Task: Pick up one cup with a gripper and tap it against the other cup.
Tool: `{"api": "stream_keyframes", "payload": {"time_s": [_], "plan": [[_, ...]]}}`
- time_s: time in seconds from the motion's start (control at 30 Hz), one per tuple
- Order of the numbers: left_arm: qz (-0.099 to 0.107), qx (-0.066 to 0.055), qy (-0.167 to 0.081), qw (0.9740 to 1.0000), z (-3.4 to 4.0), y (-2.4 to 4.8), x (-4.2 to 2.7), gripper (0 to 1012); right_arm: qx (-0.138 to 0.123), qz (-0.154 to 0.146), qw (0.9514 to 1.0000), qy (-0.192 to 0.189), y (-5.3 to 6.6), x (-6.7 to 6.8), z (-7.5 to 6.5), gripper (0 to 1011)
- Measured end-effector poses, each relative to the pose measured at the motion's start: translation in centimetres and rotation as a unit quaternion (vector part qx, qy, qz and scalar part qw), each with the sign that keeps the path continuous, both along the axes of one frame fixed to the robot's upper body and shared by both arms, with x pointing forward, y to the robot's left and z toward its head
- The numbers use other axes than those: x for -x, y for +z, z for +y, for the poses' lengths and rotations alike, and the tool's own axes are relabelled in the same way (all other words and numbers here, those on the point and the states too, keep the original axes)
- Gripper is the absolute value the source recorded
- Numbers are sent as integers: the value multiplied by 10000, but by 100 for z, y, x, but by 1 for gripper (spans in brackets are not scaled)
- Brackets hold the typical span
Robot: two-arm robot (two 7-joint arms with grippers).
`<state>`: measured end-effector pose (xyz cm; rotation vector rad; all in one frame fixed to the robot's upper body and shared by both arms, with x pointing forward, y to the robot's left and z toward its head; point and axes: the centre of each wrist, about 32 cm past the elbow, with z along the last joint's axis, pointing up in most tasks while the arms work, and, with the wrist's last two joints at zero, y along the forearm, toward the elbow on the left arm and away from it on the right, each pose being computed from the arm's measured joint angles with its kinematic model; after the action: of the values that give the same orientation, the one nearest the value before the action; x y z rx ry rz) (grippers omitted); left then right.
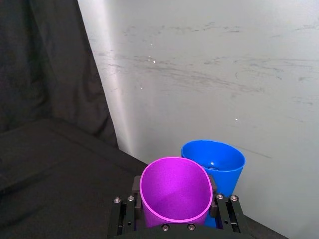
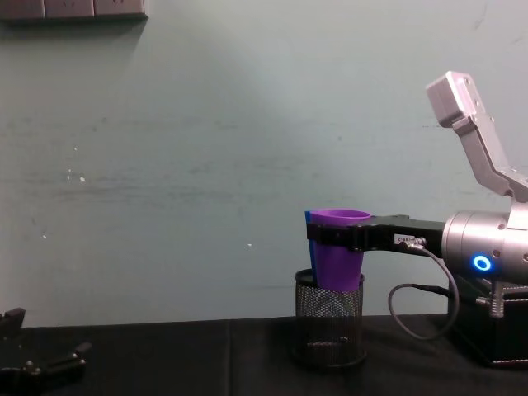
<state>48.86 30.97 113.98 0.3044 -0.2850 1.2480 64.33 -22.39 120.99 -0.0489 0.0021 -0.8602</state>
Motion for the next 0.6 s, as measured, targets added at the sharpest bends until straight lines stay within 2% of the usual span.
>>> {"api": "stream_keyframes", "payload": {"time_s": [0.33,0.6], "plan": [[0,0,0,10000,0,0,0,1000,20,-37,9998,192,22,123,-22,726],[0,0,0,10000,0,0,0,1000,-53,-67,9992,389,28,416,-95,726]]}}
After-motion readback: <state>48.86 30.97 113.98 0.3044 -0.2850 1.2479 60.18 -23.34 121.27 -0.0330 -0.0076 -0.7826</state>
